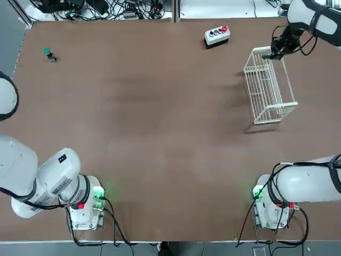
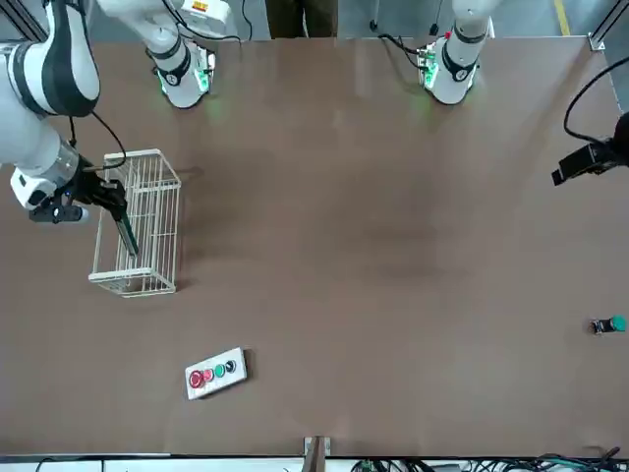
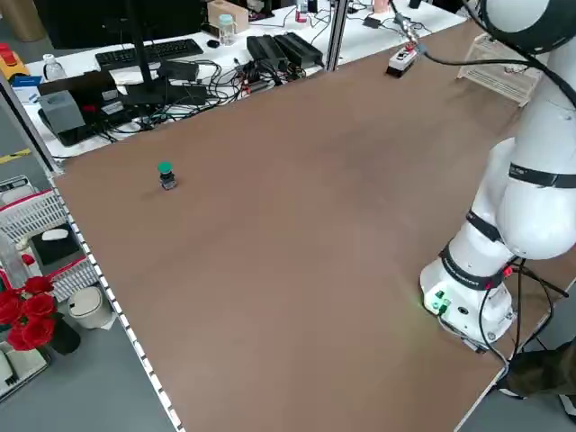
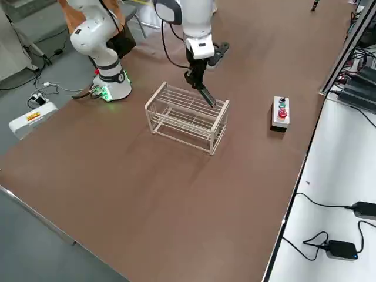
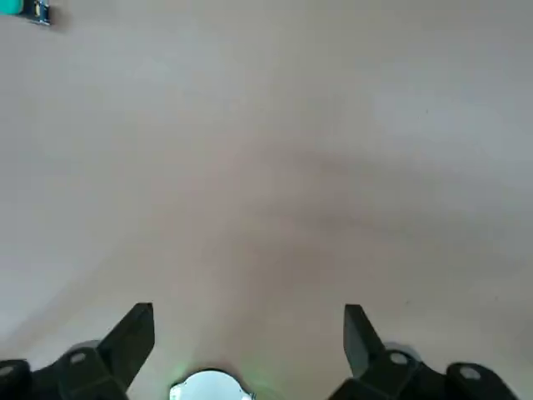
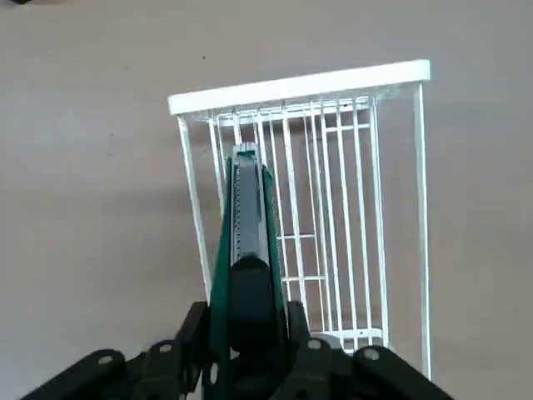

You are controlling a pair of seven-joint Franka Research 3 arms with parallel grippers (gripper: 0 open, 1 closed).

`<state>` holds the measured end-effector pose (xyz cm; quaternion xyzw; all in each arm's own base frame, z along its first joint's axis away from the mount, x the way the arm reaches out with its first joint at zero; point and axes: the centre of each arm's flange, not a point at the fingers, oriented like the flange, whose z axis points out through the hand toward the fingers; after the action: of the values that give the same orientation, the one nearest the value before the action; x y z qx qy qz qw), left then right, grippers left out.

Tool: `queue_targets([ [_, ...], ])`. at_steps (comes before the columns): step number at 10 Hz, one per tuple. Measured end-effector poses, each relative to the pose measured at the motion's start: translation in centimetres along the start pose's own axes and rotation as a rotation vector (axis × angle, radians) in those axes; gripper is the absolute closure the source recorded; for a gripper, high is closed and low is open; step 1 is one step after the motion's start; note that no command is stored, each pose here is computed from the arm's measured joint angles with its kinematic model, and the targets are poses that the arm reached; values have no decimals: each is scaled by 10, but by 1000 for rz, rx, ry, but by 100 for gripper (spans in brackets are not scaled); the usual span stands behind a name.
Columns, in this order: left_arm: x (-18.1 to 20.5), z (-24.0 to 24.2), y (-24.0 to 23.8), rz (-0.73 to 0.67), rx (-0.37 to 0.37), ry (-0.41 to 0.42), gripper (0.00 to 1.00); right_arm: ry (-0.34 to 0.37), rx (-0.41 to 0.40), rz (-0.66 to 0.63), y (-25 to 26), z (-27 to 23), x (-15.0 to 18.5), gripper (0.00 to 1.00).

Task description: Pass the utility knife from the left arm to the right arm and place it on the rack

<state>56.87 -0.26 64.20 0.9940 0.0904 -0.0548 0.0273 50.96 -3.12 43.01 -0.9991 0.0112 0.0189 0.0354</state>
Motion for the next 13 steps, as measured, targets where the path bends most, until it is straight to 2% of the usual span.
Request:
queue_targets([
  [3, -11, 11, 16, 12, 39, -27, 0, 14, 0, -8, 8, 14, -4, 57],
  [7, -46, -10, 25, 91, 68, 3, 0, 6, 4, -8, 16, 34, -13, 57],
  [13, -41, -17, 13, 123, 32, 61, 0, 1, 3, -10, 15, 54, -21, 57],
])
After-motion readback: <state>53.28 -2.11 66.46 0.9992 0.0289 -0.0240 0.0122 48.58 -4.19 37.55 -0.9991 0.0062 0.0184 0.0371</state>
